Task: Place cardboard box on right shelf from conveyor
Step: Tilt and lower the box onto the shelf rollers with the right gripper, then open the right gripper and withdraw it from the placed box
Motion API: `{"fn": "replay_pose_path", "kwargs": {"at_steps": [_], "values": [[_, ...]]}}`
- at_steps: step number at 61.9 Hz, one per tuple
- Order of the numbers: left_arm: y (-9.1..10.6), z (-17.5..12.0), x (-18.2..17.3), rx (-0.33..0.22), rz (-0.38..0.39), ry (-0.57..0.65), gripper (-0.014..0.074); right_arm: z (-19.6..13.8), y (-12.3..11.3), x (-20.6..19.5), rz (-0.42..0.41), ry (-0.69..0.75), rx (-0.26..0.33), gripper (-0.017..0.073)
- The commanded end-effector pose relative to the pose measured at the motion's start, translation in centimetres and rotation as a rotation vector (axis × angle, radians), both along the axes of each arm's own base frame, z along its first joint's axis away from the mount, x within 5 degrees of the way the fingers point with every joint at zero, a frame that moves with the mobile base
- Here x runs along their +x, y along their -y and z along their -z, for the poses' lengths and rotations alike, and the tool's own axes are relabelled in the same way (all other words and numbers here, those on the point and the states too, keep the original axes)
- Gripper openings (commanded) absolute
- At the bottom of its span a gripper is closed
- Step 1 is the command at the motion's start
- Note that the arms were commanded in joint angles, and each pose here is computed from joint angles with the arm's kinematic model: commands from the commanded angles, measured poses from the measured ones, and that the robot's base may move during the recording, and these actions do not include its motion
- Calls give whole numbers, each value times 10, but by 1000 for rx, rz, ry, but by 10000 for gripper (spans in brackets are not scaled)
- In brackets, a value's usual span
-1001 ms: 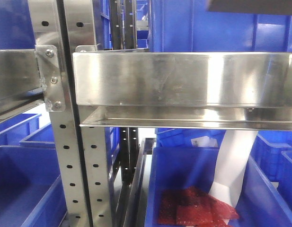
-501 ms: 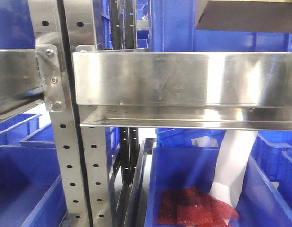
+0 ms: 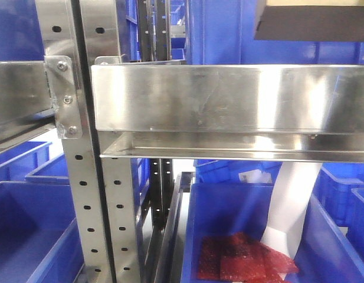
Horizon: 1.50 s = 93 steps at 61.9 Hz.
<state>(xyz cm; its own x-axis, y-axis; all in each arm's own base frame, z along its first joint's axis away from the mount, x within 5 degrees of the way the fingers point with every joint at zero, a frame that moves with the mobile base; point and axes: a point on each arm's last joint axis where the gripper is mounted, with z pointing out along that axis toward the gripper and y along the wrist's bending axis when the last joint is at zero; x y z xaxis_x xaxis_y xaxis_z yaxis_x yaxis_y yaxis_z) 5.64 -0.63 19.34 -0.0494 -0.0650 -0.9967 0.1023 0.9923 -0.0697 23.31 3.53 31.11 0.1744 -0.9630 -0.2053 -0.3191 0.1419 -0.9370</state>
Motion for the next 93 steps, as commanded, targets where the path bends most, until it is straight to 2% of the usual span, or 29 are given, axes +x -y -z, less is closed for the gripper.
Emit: {"fn": "replay_pose_path", "kwargs": {"at_steps": [1, 9, 18, 31, 57, 65, 68, 71, 78, 80, 82, 88, 93], "values": [[0, -9, -1, -13, 1, 90, -119, -18, -1, 1, 12, 48, 50, 584], [0, -9, -1, -13, 1, 90, -119, -17, -1, 1, 18, 44, 51, 608], [0, -9, -1, -13, 1, 90, -119, -17, -1, 1, 30, 33, 94, 608], [0, -9, -1, -13, 1, 90, -119, -13, 1, 0, 46, 23, 89, 608], [0, -9, -1, -13, 1, 90, -119, -5, 5, -44, 37, 66, 96, 606], [0, -9, -1, -13, 1, 90, -119, -3, 6, -55, 43, 79, 116, 606], [0, -9, -1, -13, 1, 90, -119, -4, 7, -58, 54, 84, 149, 606], [0, -9, -1, -13, 1, 90, -119, -7, 8, -61, 74, 94, 207, 606], [0, -9, -1, -13, 1, 90, -119, -14, 17, -71, 213, 83, 474, 584], [0, -9, -1, -13, 1, 90, -119, -15, 21, -75, 271, 68, 564, 550], [0, -9, -1, -13, 1, 90, -119, -15, 23, -78, 306, 57, 619, 518], [0, -9, -1, -13, 1, 90, -119, -15, 28, -88, 391, 21, 783, 336], [0, -9, -1, -13, 1, 90, -119, -16, 29, -97, 411, 3, 918, 125]]}}
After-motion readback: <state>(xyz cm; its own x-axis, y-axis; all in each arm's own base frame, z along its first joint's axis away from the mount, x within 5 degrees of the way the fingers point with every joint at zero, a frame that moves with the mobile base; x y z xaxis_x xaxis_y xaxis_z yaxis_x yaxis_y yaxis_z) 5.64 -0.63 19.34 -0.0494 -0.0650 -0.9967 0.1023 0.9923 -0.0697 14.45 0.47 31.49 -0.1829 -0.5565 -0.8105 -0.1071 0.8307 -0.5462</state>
